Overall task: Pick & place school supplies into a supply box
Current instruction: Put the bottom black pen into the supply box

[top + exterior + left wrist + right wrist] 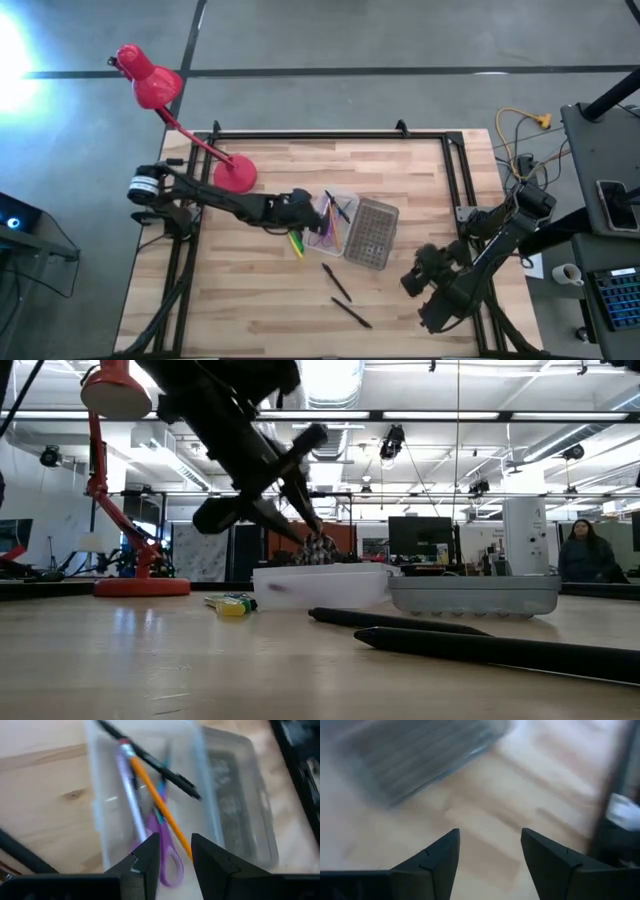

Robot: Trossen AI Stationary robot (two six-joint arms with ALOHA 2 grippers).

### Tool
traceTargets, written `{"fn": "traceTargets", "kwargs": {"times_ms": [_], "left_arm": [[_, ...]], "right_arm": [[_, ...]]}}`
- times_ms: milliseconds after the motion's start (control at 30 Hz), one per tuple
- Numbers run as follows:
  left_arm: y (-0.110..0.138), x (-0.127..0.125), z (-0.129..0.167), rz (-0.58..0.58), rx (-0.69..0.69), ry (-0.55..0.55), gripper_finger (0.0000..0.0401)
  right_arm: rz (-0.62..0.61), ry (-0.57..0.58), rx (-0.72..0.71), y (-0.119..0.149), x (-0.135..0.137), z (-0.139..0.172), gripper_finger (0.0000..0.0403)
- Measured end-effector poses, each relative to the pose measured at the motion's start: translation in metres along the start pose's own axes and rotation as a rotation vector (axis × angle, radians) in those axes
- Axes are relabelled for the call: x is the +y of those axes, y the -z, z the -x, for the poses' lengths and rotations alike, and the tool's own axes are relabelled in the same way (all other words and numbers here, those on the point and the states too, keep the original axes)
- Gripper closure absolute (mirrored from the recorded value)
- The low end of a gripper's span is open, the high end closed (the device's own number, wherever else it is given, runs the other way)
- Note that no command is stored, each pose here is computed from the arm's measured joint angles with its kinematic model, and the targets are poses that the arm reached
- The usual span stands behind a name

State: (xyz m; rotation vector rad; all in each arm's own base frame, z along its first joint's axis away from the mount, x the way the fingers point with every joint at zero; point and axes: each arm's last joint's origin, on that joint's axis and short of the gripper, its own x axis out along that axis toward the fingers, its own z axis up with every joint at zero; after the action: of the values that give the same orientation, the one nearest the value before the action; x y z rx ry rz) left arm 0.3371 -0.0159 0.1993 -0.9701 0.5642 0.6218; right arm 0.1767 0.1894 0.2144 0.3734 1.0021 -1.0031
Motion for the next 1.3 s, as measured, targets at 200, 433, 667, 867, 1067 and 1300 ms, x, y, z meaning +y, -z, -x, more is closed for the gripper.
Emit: {"fn": "traceTargets", "kwargs": {"times_ms": [200, 433, 667, 867, 1067, 1300], "left_arm": [[0.018, -0.016, 0.023, -0.142, 0.039, 0.095, 0.0306], [0.056, -0.030, 0.046, -0.306, 0.098, 0.181, 0.0306], [0.087, -0.026, 0.057, -0.466, 0.108, 0.170, 0.0306], [0.102, -0.009, 0.057, -0.487, 0.146, 0.097, 0.0308], [0.115, -0.001, 0.060, -0.571, 0.149, 0.092, 0.0308], [0.118, 0.009, 0.061, -0.595, 0.161, 0.077, 0.0308]], "right_arm": [[0.170, -0.295, 0.052, 0.014, 0.030, -0.006, 0.0199], [0.262, -0.548, 0.015, 0.022, 0.051, -0.008, 0.0199], [0.222, -0.631, 0.032, 0.028, 0.077, -0.014, 0.0200], [0.209, -0.632, 0.165, 0.021, 0.121, -0.014, 0.0200], [0.194, -0.437, 0.209, 0.024, 0.141, -0.013, 0.0200], [0.271, -0.407, 0.208, 0.026, 0.171, -0.020, 0.0200]]}}
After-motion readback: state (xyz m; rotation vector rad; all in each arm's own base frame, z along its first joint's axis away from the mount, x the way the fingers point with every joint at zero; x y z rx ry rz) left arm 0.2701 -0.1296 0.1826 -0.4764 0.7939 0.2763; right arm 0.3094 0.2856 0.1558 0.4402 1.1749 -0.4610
